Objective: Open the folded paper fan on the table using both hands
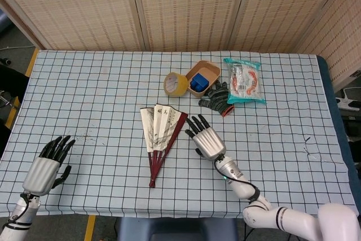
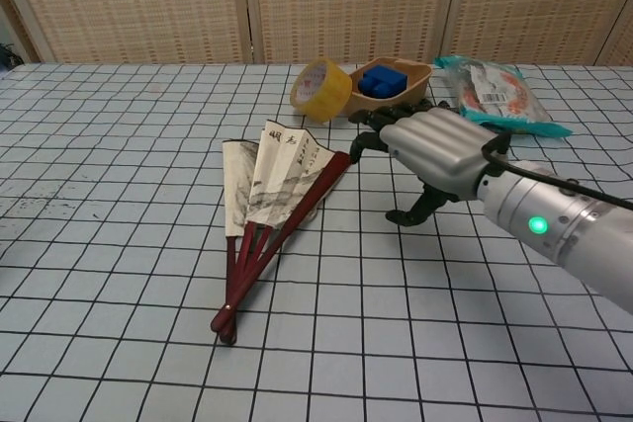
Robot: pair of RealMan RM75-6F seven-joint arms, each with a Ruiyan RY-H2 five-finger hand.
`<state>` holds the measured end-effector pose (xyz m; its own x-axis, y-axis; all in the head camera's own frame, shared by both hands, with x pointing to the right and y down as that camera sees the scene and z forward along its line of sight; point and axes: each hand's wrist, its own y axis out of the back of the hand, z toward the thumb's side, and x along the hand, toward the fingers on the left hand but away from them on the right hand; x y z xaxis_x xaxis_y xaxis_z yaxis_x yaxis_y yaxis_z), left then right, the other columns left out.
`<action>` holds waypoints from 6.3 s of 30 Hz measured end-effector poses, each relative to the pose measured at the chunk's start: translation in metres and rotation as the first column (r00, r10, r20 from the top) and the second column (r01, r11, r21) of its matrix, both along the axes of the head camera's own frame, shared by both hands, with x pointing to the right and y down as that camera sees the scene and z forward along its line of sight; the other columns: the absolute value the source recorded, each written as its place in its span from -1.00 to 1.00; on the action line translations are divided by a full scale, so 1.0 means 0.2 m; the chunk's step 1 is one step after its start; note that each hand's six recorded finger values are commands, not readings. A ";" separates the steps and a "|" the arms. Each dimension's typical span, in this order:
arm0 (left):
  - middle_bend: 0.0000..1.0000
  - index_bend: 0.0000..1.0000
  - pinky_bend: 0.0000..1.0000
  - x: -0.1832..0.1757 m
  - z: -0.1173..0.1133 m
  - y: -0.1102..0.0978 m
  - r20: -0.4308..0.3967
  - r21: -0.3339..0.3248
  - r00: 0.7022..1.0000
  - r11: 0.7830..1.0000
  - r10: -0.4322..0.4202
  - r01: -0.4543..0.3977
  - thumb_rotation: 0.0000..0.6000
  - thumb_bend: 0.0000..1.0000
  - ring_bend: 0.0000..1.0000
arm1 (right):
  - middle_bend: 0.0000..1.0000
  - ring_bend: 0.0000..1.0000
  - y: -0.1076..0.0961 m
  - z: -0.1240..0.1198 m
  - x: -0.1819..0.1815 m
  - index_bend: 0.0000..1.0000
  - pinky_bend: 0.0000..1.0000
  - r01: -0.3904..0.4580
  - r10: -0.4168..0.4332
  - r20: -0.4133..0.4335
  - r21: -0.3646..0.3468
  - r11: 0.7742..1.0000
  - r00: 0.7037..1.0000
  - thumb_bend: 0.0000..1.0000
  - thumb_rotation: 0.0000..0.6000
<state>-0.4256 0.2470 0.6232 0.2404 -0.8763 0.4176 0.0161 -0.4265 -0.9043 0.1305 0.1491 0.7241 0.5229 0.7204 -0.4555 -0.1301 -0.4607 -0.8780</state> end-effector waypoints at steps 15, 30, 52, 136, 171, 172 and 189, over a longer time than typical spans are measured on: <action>-1.00 -1.00 -0.74 -0.03 0.04 0.00 0.028 -0.032 0.999 0.999 -0.019 0.020 1.00 -0.07 -1.00 | -1.00 -1.00 -0.06 0.22 -0.34 -0.32 -1.00 0.006 -0.006 0.025 -0.025 1.000 1.000 -0.60 1.00; -1.00 -1.00 -0.74 -0.07 0.06 -0.02 0.045 -0.064 0.998 0.997 -0.051 0.054 1.00 -0.07 -1.00 | -0.92 -1.00 -0.07 0.27 -0.51 0.30 -1.00 0.022 -0.022 0.019 -0.024 0.999 1.000 -0.05 1.00; -1.00 -0.54 -0.75 0.01 0.12 0.01 -0.214 -0.202 0.973 0.978 -0.088 0.044 1.00 -0.07 -1.00 | -0.74 -1.00 -0.22 -0.08 -0.53 0.63 -1.00 -0.200 0.335 0.360 -0.363 0.910 0.871 0.09 1.00; -0.21 0.12 -0.82 0.48 0.35 -0.34 -0.738 -0.055 0.553 0.851 -0.387 0.522 1.00 -0.10 -0.82 | -0.74 -1.00 -0.45 -0.46 -0.41 0.60 -1.00 -0.298 0.485 0.521 -0.404 0.865 0.702 0.10 1.00; -0.34 -0.24 -0.86 0.13 0.37 -0.34 -0.612 0.060 0.688 0.845 -0.390 0.532 1.00 -0.09 -0.80 | -0.74 -1.00 -0.24 -0.55 0.04 0.54 -1.00 -0.233 0.207 0.470 -0.002 0.972 0.858 0.10 1.00; -0.35 -0.24 -0.86 0.13 0.38 -0.32 -0.604 0.053 0.695 0.851 -0.389 0.523 1.00 -0.09 -0.80 | -0.74 -1.00 -0.23 -0.55 0.06 0.53 -1.00 -0.234 0.209 0.465 -0.003 0.972 0.860 0.10 1.00; -0.79 -0.88 -0.85 0.09 0.39 -0.22 -0.587 0.017 0.731 0.898 -0.347 0.440 1.00 -0.09 -0.98 | -1.00 -1.00 0.21 -0.36 0.49 -1.00 -1.00 -0.152 0.157 0.159 -0.043 0.988 0.975 -0.35 1.00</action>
